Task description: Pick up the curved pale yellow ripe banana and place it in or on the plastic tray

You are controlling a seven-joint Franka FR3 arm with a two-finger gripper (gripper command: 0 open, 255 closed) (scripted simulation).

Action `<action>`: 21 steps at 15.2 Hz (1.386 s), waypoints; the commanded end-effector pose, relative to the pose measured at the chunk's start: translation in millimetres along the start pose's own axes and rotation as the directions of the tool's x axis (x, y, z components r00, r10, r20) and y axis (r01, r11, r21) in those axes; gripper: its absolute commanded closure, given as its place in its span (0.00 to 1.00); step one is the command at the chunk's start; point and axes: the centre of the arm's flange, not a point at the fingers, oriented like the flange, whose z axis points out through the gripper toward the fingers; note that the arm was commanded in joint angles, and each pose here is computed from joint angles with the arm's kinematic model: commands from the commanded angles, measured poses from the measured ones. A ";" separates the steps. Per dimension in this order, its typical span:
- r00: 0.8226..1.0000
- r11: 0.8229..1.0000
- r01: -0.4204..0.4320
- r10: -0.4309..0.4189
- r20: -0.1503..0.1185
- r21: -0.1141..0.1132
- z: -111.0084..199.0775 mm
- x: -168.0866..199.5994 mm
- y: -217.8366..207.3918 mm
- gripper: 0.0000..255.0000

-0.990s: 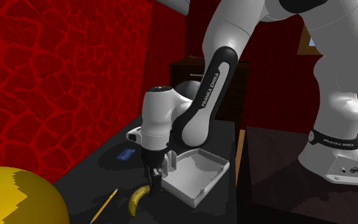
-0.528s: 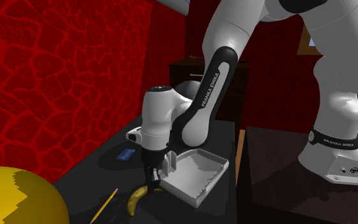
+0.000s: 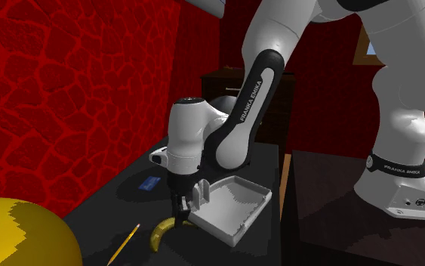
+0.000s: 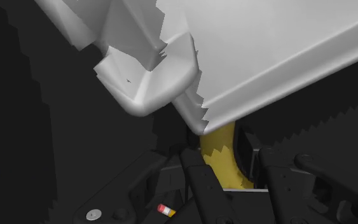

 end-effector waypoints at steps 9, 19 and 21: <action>1.000 1.000 0.000 0.000 0.000 0.000 -51.0 7.5 -0.4 1.00; 1.000 1.000 0.000 0.000 0.000 0.000 -103.2 15.3 -0.6 1.00; 1.000 1.000 0.000 0.000 0.000 0.000 -113.6 16.9 -0.6 1.00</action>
